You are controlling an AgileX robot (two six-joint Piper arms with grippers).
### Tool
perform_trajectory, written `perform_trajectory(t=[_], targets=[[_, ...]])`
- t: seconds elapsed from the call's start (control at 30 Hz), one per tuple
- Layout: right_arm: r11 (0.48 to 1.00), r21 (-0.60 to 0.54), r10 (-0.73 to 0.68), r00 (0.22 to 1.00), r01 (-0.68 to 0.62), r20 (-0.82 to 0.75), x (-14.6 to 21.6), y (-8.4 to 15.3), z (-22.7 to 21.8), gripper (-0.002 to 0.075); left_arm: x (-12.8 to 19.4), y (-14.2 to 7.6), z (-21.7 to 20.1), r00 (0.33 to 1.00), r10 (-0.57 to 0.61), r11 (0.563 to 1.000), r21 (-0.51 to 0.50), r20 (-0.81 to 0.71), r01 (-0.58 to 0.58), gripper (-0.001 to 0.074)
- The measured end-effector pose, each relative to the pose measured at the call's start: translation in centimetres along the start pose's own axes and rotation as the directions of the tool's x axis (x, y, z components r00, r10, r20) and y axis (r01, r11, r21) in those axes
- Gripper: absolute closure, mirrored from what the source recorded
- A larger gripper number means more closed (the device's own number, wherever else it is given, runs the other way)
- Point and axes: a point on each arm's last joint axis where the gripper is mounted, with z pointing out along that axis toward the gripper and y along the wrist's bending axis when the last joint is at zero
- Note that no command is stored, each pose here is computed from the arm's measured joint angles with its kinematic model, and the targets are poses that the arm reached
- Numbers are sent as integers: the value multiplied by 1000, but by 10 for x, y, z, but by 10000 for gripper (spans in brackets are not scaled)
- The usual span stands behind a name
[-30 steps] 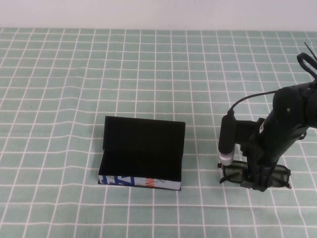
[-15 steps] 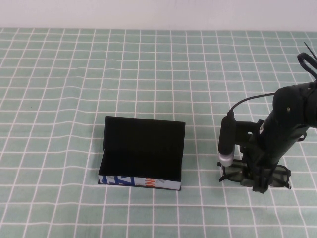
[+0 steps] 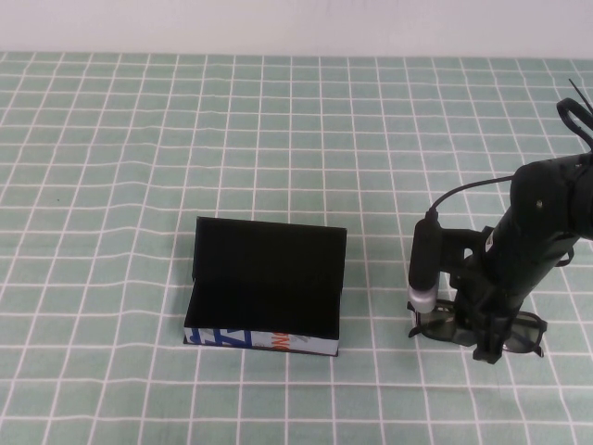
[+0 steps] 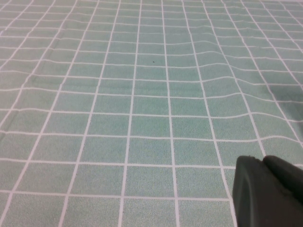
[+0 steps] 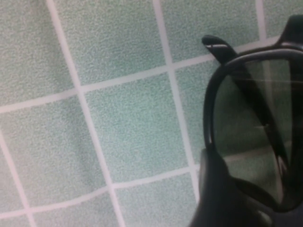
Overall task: Return glasses to glasses case
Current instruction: Pick up the glasses from the table
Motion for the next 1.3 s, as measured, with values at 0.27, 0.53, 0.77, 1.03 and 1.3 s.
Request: perform_trajectory(t=[0.27,0.53,0.77,1.03,1.3], targets=[[1000,-10,0,1000,0,-5,0,1,0,446,0,0,0,1000,0,1000,0,0,0,738],[999,-32,-4,1000,4,-22,2,3,0,561,0,0,0,1000,0,1000,0,0,0,738],[999,-50,-10,999,8,-38,4,5,-2,656,0,0,0,1000,0,1000,0,0,0,738],[997,-79,-23,998,17,-67,6,8,-2,664,0,0,0,1000,0,1000,0,0,0,738],[994,-105,-33,996,24,-81,4,8,-22,664,0,0,0,1000,0,1000,0,0,0,738]])
